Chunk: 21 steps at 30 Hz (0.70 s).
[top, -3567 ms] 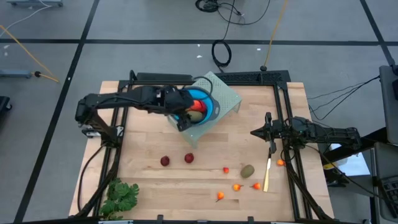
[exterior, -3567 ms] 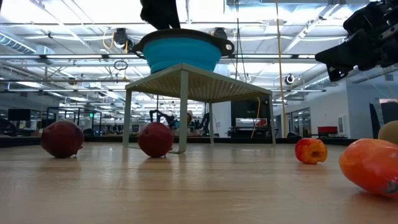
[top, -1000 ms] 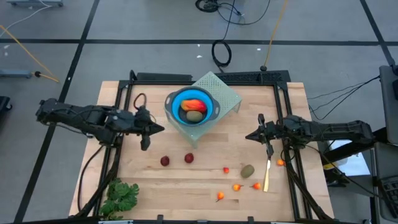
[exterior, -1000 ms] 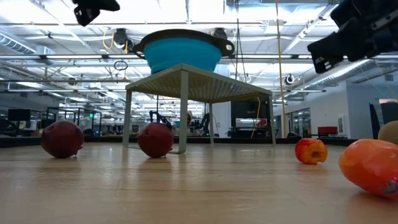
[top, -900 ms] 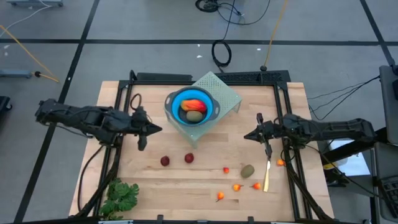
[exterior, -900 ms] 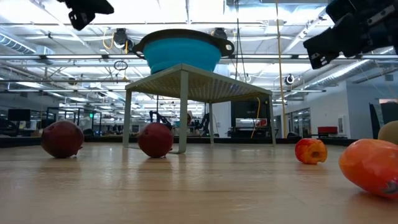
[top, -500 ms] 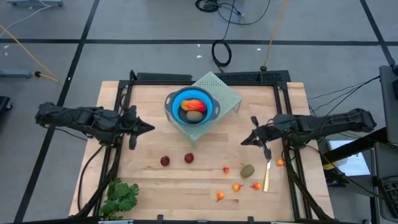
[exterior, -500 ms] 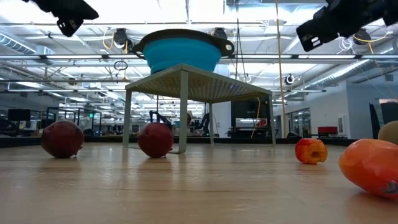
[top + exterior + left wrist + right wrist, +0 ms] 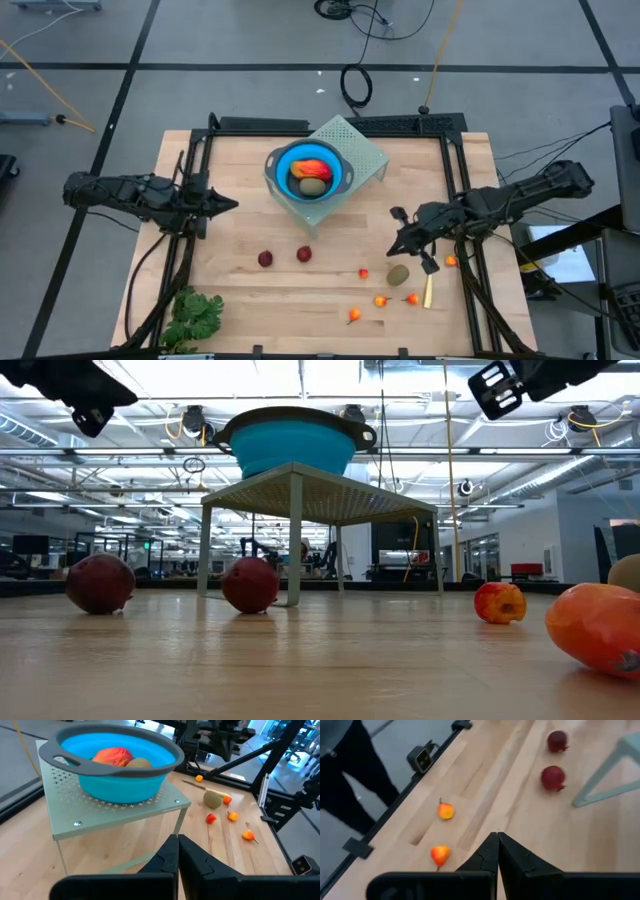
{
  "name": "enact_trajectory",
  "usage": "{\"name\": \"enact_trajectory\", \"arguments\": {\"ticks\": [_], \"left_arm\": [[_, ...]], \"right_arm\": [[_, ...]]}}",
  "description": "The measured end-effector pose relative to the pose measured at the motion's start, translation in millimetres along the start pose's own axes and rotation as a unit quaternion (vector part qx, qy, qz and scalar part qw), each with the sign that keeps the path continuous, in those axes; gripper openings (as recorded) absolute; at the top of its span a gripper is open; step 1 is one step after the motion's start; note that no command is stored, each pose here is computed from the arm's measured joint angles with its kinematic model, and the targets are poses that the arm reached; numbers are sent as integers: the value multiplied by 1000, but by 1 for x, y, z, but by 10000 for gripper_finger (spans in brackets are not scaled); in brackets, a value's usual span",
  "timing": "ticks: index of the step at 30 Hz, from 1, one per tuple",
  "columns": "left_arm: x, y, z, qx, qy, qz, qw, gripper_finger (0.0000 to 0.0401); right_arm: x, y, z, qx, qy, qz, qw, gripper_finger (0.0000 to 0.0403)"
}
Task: Pick & Place Fruit
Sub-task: Put the kiwi into the collapsible colander on the shelf
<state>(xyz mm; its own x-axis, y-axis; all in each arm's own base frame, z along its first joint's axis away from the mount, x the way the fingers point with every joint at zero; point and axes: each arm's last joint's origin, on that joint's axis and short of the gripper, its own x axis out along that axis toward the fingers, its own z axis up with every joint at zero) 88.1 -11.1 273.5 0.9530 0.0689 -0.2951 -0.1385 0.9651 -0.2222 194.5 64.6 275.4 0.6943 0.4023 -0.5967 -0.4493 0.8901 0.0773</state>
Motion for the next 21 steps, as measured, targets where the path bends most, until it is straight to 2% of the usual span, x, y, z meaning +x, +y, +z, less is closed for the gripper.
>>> {"name": "enact_trajectory", "arguments": {"ticks": [6,13,21], "left_arm": [[-7,3,-4,13,-4,-1,1000,6],[-13,6,-7,14,1,0,1000,9],[-16,8,-10,27,8,2,1000,9]], "right_arm": [[21,11,17,-13,53,12,998,0],[42,25,35,-38,166,26,985,0],[63,29,42,-62,255,-33,964,5]]}}
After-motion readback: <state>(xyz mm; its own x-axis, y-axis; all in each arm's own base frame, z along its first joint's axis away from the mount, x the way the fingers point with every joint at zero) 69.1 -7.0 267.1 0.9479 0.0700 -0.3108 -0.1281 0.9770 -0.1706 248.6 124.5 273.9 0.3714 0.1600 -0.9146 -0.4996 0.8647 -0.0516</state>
